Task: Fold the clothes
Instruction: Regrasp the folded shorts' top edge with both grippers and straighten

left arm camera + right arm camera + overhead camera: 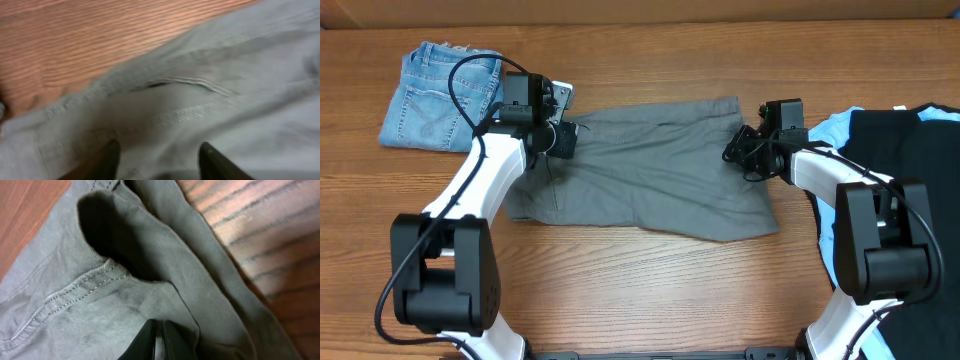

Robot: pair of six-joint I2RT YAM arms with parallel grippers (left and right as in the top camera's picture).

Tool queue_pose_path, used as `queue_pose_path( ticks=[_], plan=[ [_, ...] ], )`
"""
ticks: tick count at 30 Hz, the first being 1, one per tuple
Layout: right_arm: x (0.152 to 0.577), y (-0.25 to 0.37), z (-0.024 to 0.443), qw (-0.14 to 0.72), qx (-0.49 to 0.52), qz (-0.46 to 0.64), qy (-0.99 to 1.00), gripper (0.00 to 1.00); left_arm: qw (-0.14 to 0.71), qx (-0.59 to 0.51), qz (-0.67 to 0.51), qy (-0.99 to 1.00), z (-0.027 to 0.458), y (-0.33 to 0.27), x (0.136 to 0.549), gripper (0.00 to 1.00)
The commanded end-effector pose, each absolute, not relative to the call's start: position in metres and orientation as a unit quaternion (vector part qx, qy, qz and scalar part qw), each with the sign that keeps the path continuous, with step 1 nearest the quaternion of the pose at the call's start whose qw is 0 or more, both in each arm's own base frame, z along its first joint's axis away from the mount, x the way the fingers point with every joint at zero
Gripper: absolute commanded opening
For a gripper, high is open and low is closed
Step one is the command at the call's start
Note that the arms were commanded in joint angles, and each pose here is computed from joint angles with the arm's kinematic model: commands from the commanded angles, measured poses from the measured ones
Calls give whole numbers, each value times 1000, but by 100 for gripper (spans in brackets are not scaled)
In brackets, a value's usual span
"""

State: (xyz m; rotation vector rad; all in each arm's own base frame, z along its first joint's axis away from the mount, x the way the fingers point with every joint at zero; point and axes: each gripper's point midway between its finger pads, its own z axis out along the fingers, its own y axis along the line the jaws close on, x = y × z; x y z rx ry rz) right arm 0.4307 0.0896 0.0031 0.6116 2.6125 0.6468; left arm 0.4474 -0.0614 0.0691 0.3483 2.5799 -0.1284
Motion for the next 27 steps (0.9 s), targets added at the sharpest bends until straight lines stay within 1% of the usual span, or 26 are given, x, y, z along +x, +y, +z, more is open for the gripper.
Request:
queue_pose_path(
  ticks=[1, 2, 3, 7, 11, 13, 15, 16, 18, 19, 21, 23, 26, 27],
  plan=[
    [418, 78, -8, 173, 227, 197, 938, 10, 234, 119, 14, 965, 30, -38, 450, 41],
    [416, 77, -9, 168, 228, 195, 939, 10, 234, 104, 24, 967, 22, -32, 454, 36],
    [414, 77, -10, 164, 228, 194, 940, 10, 233, 93, 29, 968, 18, -29, 455, 33],
    [401, 71, -16, 138, 237, 179, 945, 10, 213, 37, 32, 976, -11, -12, 455, 24],
    [393, 53, -10, 131, 258, 155, 945, 10, 195, -16, 45, 980, -21, 12, 449, 20],
    [396, 53, 6, 144, 245, 172, 943, 17, 195, -24, 29, 980, -20, 14, 449, 20],
    [401, 65, 29, 168, 199, 210, 943, 22, 196, -22, 6, 980, -16, 10, 451, 22],
    [404, 75, 45, 185, 159, 235, 941, 25, 198, -19, -8, 980, -14, 6, 453, 24],
    [403, 95, 71, 211, 92, 271, 935, 33, 206, -14, -32, 978, -8, -2, 456, 30],
    [402, 103, 80, 219, 69, 280, 932, 36, 210, -11, -43, 977, -4, -6, 458, 32],
    [399, 117, 89, 228, 36, 285, 930, 43, 220, -5, -64, 973, 4, -14, 462, 40],
    [394, 130, 88, 225, 10, 285, 932, 42, 231, 1, -83, 969, 14, -21, 467, 46],
    [392, 138, 72, 215, 3, 257, 942, 40, 246, 9, -108, 963, 29, -30, 473, 52],
    [396, 135, 63, 217, 14, 234, 948, 36, 254, 13, -119, 960, 38, -34, 474, 55]
  ],
)
